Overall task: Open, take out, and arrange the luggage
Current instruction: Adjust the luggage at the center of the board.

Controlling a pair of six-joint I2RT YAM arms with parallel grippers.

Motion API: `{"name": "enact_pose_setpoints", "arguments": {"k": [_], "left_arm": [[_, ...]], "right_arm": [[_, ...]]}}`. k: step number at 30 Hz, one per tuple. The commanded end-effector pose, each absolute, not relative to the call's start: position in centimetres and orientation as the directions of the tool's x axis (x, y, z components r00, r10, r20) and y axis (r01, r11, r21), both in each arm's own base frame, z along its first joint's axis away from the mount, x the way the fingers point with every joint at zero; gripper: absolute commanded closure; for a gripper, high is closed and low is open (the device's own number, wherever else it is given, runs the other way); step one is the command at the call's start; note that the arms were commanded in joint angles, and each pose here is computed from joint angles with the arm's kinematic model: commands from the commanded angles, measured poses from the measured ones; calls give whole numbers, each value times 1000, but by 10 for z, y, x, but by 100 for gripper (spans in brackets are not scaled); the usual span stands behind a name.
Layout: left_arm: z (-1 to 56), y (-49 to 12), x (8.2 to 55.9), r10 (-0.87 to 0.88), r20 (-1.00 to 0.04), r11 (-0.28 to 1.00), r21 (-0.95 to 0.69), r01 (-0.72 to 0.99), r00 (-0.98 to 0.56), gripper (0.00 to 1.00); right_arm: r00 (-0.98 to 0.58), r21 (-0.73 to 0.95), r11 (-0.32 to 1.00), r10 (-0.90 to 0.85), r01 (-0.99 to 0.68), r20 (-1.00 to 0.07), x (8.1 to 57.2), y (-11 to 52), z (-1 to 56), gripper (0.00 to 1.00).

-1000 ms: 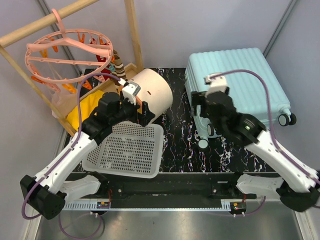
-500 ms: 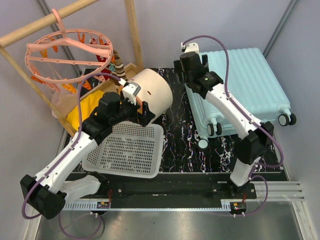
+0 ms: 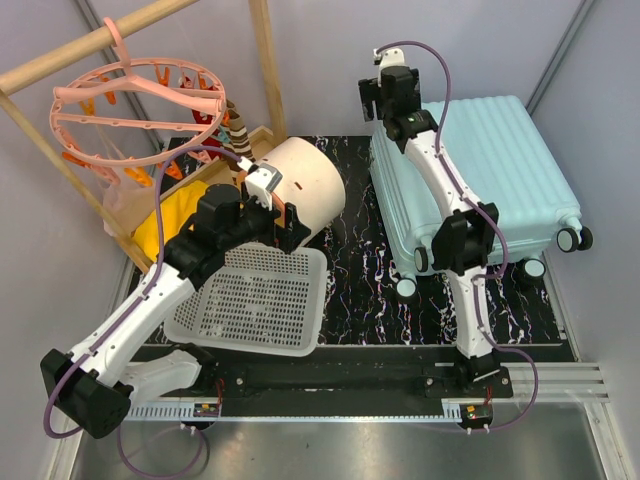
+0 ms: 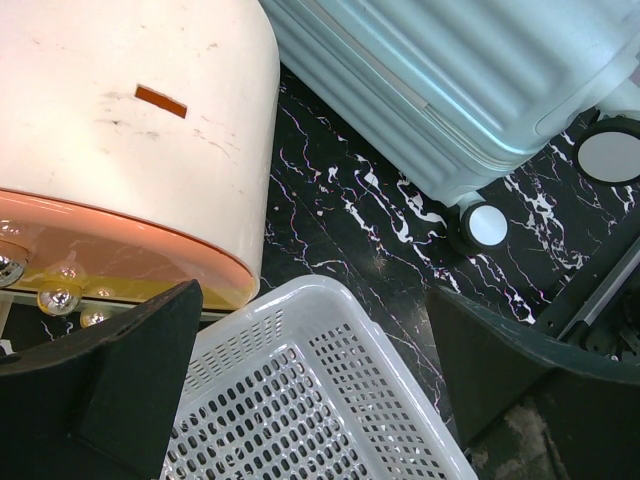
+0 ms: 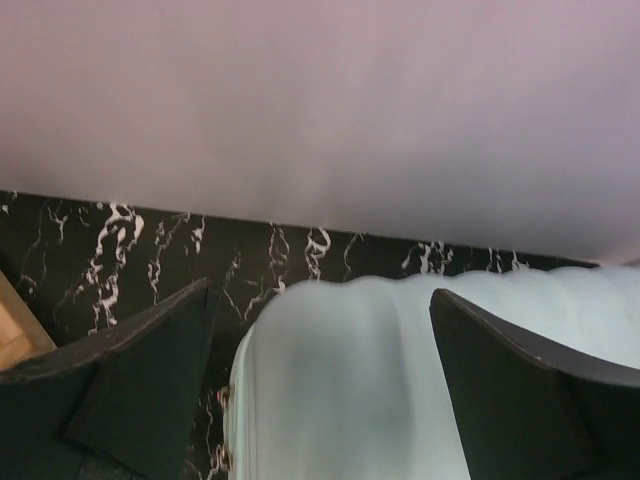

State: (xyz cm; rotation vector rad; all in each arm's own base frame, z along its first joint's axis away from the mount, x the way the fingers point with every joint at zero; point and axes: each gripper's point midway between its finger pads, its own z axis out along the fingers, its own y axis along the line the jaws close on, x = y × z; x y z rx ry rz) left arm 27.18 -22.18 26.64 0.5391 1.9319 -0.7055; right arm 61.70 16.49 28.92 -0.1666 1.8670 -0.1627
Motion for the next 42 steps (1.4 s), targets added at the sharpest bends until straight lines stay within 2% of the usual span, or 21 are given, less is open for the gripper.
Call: {"name": "enact_pose_setpoints", "arguments": {"k": [1,6,13,17,22,28,31,35,37,39,41,42], "left_arm": [[272,-228,274,52,-912,711,-252,656,-406,1],[273,-229,273,50,-911,708,-256,658,-408,1],[274,-229,272,46,-912,707,-258,659,-407,1],[273,-229,272,45,-911,704,-263,660,-411,1],[272,-232,271,43,-908,696,-272,665,-417,1],[269,-236,268,48,-902,681,-284,675,-429,1],[269,-237,267,50,-903,679,-282,678,-426,1],[270,-235,271,47,-910,699,-264,664,-411,1],[274,-236,274,29,-918,706,-261,658,-395,1],[285,-243,273,-10,-924,696,-280,662,-381,1],[294,-254,268,-24,-928,681,-288,673,-372,1],[305,-258,267,-36,-936,678,-281,679,-351,1]], "right_arm": [[-134,-163,981,-177,-108,-975,649,180,330,4],[-196,-128,971,-168,-202,-966,661,188,291,7],[-373,-73,951,-188,-301,-908,629,197,250,14],[-436,-64,945,-206,-320,-876,608,199,247,20],[-540,-81,956,-229,-284,-810,583,190,234,20],[-646,-48,948,-252,-315,-720,555,189,211,23],[-646,-60,944,-267,-324,-715,552,191,207,23],[-565,-13,930,-235,-368,-791,547,217,248,21],[-485,-10,930,-202,-369,-851,536,224,299,18],[-407,-8,933,-164,-360,-899,513,225,352,13],[-402,3,941,-141,-338,-905,492,220,369,9],[-343,13,942,-110,-335,-933,465,211,408,7]]}}
